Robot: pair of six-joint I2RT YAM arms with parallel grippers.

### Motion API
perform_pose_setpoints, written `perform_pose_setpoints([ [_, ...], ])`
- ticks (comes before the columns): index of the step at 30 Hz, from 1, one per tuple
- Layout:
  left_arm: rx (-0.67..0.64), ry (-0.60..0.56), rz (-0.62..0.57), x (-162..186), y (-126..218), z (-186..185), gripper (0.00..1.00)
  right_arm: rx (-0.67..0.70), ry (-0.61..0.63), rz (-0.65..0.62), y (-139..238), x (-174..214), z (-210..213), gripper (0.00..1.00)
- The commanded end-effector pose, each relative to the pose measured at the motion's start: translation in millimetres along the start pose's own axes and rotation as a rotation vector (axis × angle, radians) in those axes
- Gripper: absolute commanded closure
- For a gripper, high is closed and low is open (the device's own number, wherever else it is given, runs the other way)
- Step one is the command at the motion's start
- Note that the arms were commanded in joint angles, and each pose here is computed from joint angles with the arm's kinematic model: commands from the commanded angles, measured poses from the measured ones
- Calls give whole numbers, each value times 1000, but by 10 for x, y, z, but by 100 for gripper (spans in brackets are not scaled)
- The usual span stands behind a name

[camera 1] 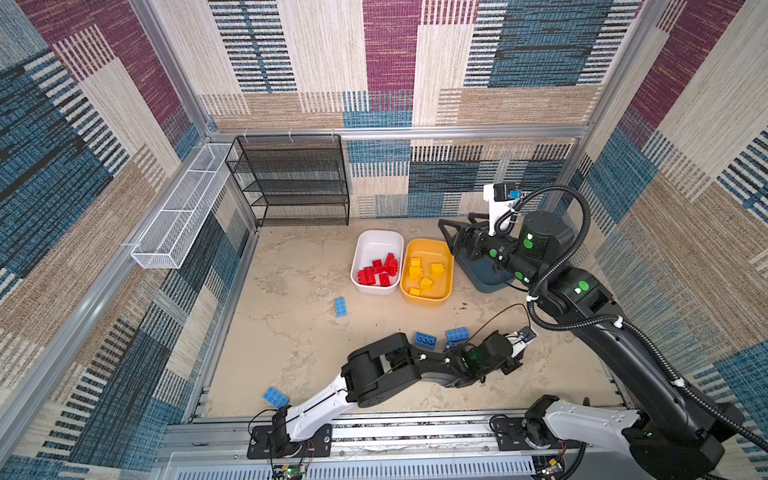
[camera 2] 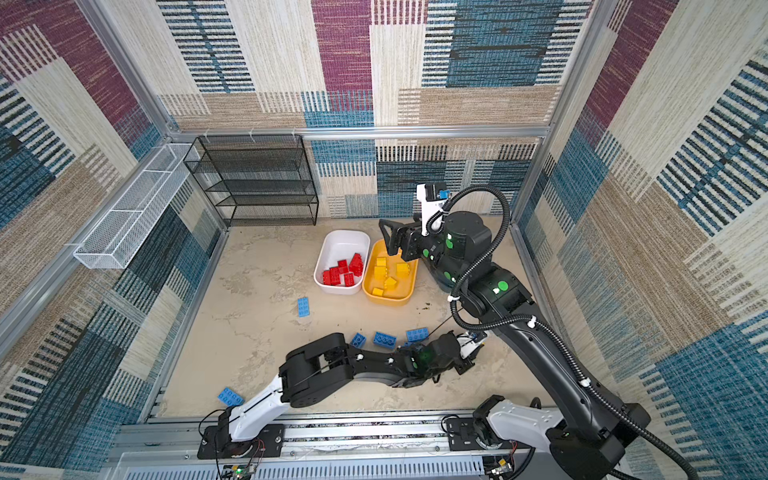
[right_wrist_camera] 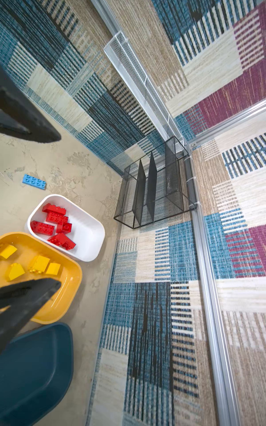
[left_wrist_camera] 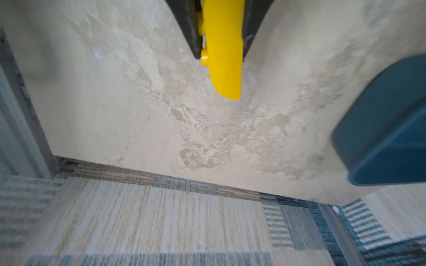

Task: Sort the legos into containers by color
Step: 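Drop the curved brick into the yellow tub with left while right moves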

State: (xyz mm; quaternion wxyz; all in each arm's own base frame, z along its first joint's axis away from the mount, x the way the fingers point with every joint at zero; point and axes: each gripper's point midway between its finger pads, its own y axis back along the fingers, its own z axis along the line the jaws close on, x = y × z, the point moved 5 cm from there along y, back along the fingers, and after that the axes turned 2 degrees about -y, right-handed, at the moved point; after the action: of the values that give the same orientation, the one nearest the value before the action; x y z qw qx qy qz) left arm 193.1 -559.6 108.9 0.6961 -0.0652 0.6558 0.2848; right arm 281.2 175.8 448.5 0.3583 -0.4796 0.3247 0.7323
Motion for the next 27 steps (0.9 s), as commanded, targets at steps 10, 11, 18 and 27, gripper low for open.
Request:
perform_pose_setpoints([
  [10,-327,207,103,30,1180,1507,94,225,-37,0,282,247,-738,6],
  [11,-334,237,126,43,1228,1616,94,240,-44,4,293,304,-777,5],
  [18,-293,386,281,91,1188,2169,93,254,-81,88,231,777,-931,6],
  [27,-293,516,396,181,917,2589,77,247,-93,183,250,1190,-1010,6],
])
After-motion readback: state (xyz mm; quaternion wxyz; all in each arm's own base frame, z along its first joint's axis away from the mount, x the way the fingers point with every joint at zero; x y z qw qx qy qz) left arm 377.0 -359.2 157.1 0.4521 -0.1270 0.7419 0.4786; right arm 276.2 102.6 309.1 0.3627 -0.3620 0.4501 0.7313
